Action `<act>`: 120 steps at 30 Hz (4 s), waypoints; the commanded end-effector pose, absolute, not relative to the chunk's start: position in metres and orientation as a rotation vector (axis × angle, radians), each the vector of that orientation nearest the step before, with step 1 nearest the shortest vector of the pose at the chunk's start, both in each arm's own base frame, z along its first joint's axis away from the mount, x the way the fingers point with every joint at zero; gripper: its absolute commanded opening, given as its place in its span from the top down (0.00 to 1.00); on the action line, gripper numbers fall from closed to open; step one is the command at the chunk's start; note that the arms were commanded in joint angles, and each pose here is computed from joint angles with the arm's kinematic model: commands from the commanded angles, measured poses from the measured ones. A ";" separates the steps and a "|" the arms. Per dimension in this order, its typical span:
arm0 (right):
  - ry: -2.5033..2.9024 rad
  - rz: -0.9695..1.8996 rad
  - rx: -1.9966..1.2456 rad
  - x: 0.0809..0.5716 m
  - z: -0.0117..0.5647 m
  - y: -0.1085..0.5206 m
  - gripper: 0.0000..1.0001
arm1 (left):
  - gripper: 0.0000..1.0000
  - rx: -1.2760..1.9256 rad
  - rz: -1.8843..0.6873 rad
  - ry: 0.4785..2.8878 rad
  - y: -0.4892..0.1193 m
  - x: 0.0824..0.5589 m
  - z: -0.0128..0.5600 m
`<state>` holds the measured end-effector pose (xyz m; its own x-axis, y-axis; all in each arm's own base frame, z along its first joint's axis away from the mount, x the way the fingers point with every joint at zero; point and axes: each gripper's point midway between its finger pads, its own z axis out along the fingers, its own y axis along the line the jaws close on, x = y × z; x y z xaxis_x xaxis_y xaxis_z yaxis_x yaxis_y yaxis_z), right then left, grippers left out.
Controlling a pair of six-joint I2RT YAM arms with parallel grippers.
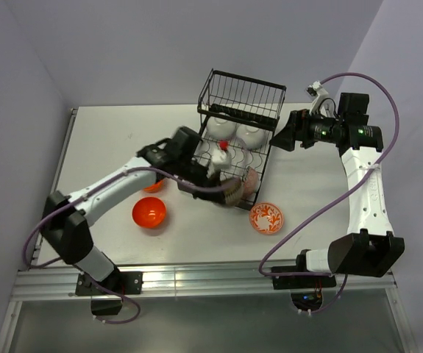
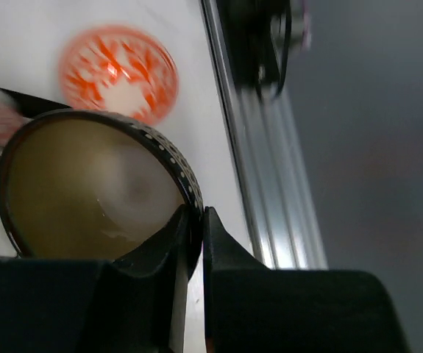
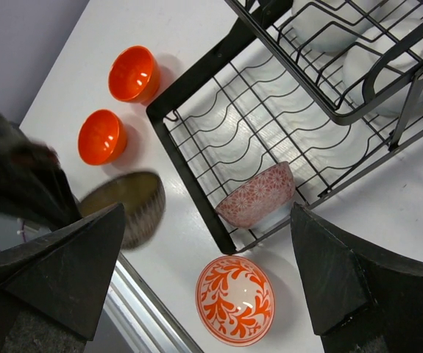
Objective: Load the bowls into the dish rack
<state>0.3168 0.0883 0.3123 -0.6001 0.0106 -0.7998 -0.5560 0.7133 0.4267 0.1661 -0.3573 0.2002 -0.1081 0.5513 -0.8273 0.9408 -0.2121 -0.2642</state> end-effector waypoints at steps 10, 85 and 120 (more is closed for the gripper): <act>2.048 0.876 -0.388 0.327 0.338 0.076 0.00 | 1.00 0.421 -1.978 1.636 -0.332 0.282 0.319; 2.078 0.790 -0.379 0.323 0.331 0.064 0.00 | 0.55 -0.415 -1.900 1.991 -0.378 0.365 0.178; 1.922 0.852 -0.324 0.308 0.394 0.072 0.00 | 0.44 2.063 -0.764 0.861 -0.403 0.136 0.179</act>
